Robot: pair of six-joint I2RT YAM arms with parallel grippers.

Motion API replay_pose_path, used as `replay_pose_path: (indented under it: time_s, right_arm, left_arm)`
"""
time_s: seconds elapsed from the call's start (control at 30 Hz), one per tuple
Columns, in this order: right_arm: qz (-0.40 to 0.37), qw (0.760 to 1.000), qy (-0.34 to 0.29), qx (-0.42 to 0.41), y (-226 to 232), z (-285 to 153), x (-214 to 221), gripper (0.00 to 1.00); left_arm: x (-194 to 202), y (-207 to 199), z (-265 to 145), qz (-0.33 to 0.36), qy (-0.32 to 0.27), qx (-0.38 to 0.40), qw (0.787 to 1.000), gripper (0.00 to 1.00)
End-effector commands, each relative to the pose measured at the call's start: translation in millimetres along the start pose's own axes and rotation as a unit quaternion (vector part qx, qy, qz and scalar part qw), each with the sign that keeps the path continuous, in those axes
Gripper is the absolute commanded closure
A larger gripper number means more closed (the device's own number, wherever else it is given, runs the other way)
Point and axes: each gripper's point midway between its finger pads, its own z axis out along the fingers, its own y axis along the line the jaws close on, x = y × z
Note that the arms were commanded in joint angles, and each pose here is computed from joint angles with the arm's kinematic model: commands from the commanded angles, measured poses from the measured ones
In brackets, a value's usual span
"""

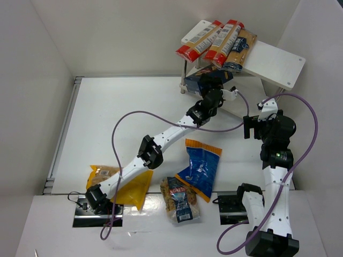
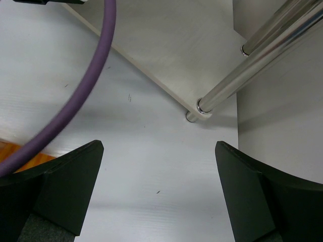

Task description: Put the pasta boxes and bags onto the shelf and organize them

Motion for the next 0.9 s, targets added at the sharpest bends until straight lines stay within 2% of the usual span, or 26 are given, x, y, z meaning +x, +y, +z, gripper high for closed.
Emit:
replay_pose_path:
  time_s: [0.0, 0.13, 0.2, 0.27, 0.57, 0.77, 0.87]
  right_arm:
    - [-0.004, 1.000, -0.009, -0.001, -0.9, -3.5, -5.9, 0.00]
    - [-0.009, 1.000, -0.011, -0.006, 0.2, -3.4, -6.4, 0.00]
    - [-0.009, 1.000, -0.011, -0.006, 0.2, -3.4, -6.4, 0.00]
    - [-0.009, 1.000, -0.011, -0.006, 0.2, -3.4, -6.4, 0.00]
    - [-0.009, 1.000, -0.011, -0.006, 0.2, -3.4, -6.4, 0.00]
    - [-0.009, 1.000, -0.011, -0.006, 0.2, -3.4, -6.4, 0.00]
    - [-0.010, 1.000, -0.016, -0.008, 1.6, -5.2, -8.7, 0.00]
  left_arm:
    - [-33.0, 159.2, -26.4, -0.148, -0.062, -0.124, 0.979, 0.00]
    - [-24.8, 159.1, -22.8, -0.150, -0.051, -0.124, 0.980, 0.00]
    - [-16.3, 144.9, -15.7, -0.153, -0.039, -0.105, 0.982, 0.00]
    - [-17.2, 151.9, -15.0, -0.185, -0.050, -0.090, 0.977, 0.00]
    - [-13.3, 142.9, -14.3, -0.185, -0.038, -0.076, 0.979, 0.00]
    - [-13.1, 90.4, -32.4, -0.151, 0.003, 0.027, 0.988, 0.00]
    - [-9.6, 54.6, -49.0, -0.143, 0.027, 0.099, 0.984, 0.00]
